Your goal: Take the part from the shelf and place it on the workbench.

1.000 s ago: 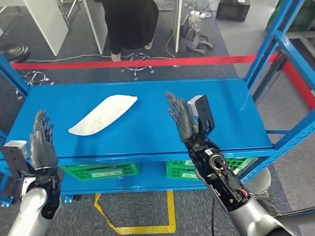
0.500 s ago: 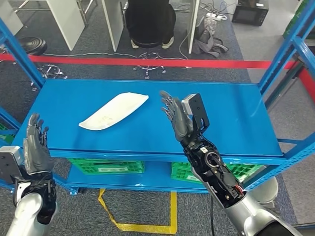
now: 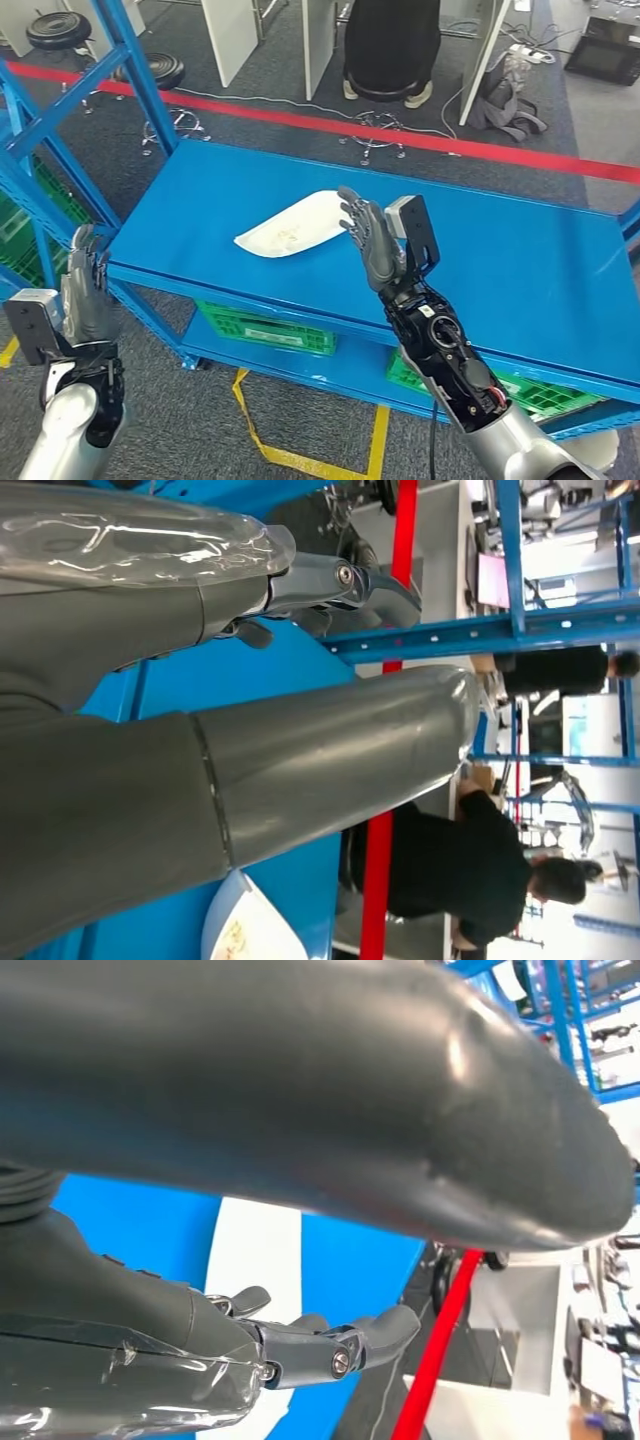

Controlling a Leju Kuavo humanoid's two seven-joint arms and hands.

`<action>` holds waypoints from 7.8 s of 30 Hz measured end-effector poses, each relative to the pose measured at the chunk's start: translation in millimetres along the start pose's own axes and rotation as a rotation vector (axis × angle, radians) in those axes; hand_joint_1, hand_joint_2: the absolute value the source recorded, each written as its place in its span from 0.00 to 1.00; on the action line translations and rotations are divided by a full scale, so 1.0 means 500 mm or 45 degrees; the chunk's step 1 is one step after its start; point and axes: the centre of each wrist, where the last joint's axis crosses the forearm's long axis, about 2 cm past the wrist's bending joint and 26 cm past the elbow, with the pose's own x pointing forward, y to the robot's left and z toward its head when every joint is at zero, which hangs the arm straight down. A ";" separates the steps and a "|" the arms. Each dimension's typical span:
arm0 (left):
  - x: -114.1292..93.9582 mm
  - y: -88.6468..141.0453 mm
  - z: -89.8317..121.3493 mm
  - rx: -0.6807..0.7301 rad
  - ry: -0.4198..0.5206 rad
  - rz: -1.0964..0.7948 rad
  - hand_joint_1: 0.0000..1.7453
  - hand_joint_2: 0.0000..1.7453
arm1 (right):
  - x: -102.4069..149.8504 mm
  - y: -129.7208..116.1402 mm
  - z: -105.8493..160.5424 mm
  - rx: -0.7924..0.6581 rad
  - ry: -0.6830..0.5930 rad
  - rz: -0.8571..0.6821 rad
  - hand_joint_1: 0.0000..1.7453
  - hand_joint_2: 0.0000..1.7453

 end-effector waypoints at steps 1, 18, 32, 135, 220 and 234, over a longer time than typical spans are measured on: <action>0.000 0.000 0.000 0.000 0.000 0.000 0.00 0.00 | 0.001 0.000 -0.001 0.001 -0.001 0.003 0.00 0.00; 0.005 -0.001 -0.008 -0.051 -0.005 0.010 0.00 0.00 | 0.006 -0.095 -0.021 0.037 0.226 0.361 0.00 0.00; 0.010 0.009 -0.011 -0.036 0.027 0.010 0.00 0.00 | 0.008 -0.189 -0.025 0.144 0.509 0.778 0.00 1.00; -0.006 0.008 -0.039 -0.050 -0.069 0.051 0.00 0.00 | -0.038 -0.288 -0.182 0.866 0.367 1.994 0.00 1.00; -0.024 -0.026 -0.046 -0.090 -0.053 0.095 0.00 0.00 | -0.058 -0.270 -0.179 0.871 0.217 2.183 0.00 1.00; -0.025 -0.027 -0.045 -0.093 -0.050 0.093 0.00 0.00 | -0.058 -0.271 -0.178 0.865 0.220 2.193 1.00 1.00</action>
